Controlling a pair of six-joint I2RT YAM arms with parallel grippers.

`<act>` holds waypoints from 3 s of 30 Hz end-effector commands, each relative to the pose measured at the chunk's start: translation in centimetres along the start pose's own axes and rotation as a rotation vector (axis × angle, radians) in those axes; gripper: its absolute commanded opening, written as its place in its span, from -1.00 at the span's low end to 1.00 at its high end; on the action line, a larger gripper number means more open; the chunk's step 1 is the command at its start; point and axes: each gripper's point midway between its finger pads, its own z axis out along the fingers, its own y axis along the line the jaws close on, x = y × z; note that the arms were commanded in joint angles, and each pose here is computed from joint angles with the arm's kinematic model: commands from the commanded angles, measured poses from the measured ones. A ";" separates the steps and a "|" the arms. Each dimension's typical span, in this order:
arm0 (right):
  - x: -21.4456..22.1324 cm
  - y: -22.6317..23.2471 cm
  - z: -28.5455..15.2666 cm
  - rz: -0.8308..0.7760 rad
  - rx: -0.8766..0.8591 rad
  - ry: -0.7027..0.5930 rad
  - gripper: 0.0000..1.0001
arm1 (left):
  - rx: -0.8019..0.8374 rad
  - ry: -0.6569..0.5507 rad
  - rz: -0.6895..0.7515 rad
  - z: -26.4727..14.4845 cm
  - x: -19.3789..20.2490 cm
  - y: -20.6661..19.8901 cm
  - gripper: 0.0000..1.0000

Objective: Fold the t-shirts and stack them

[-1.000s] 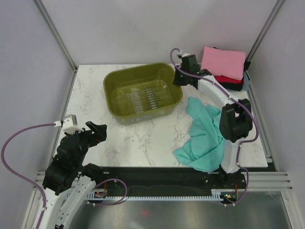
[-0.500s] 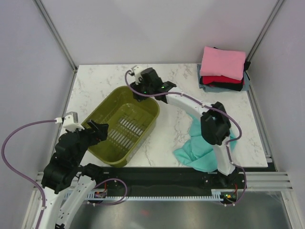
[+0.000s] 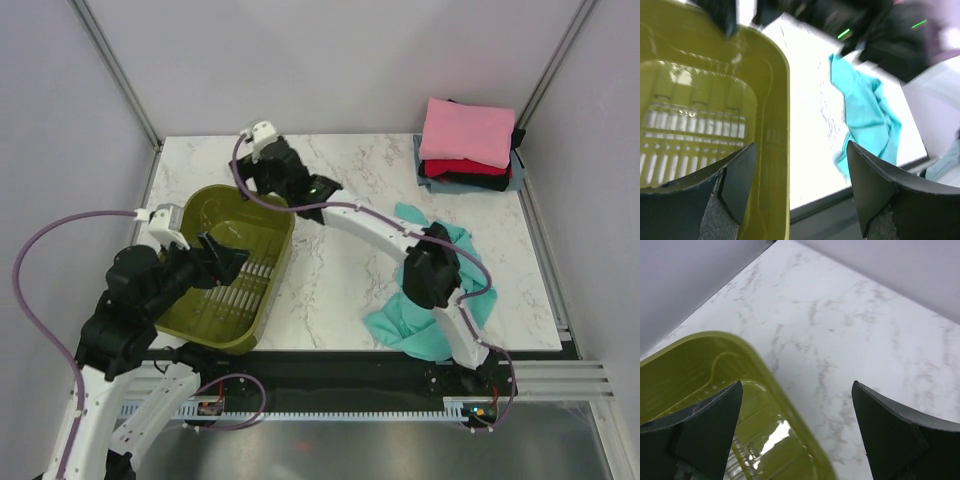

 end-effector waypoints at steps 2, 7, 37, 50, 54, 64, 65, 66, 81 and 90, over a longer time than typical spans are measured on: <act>-14.2 -13.7 -10.4 0.201 0.298 -0.300 0.96 | 0.123 0.148 0.037 2.4 2.5 -1.6 0.59; -15.4 -24.7 -21.3 0.275 0.521 -0.349 0.96 | 0.174 0.257 0.018 5.6 4.1 -2.7 0.55; 2.4 -22.3 -33.6 0.442 0.513 -0.107 0.96 | -0.549 0.697 0.010 15.9 15.7 11.5 0.70; 7.1 -24.0 -36.7 0.438 0.701 0.012 0.96 | -0.687 0.529 -0.057 9.5 10.8 18.6 0.75; 10.9 -24.9 -39.1 0.497 0.861 0.128 0.96 | -0.779 0.410 -0.165 7.4 8.7 21.2 0.81; 23.1 -19.4 -38.8 0.762 0.725 0.366 0.78 | -0.440 0.197 -0.176 7.7 4.6 14.5 0.77; 24.3 -18.6 -38.6 0.809 0.713 0.384 0.74 | -0.420 0.201 -0.164 7.7 4.6 14.0 0.77; 25.0 -18.0 -38.1 0.831 0.687 0.391 0.74 | -0.405 0.200 -0.156 7.7 4.7 13.7 0.77; 17.9 -8.2 -22.7 0.645 0.271 0.393 -1.00 | -0.336 0.164 -0.129 7.2 5.2 12.4 0.77; 13.2 -13.3 -20.3 0.537 0.464 0.361 0.84 | -0.315 0.242 0.017 8.1 5.7 9.4 0.71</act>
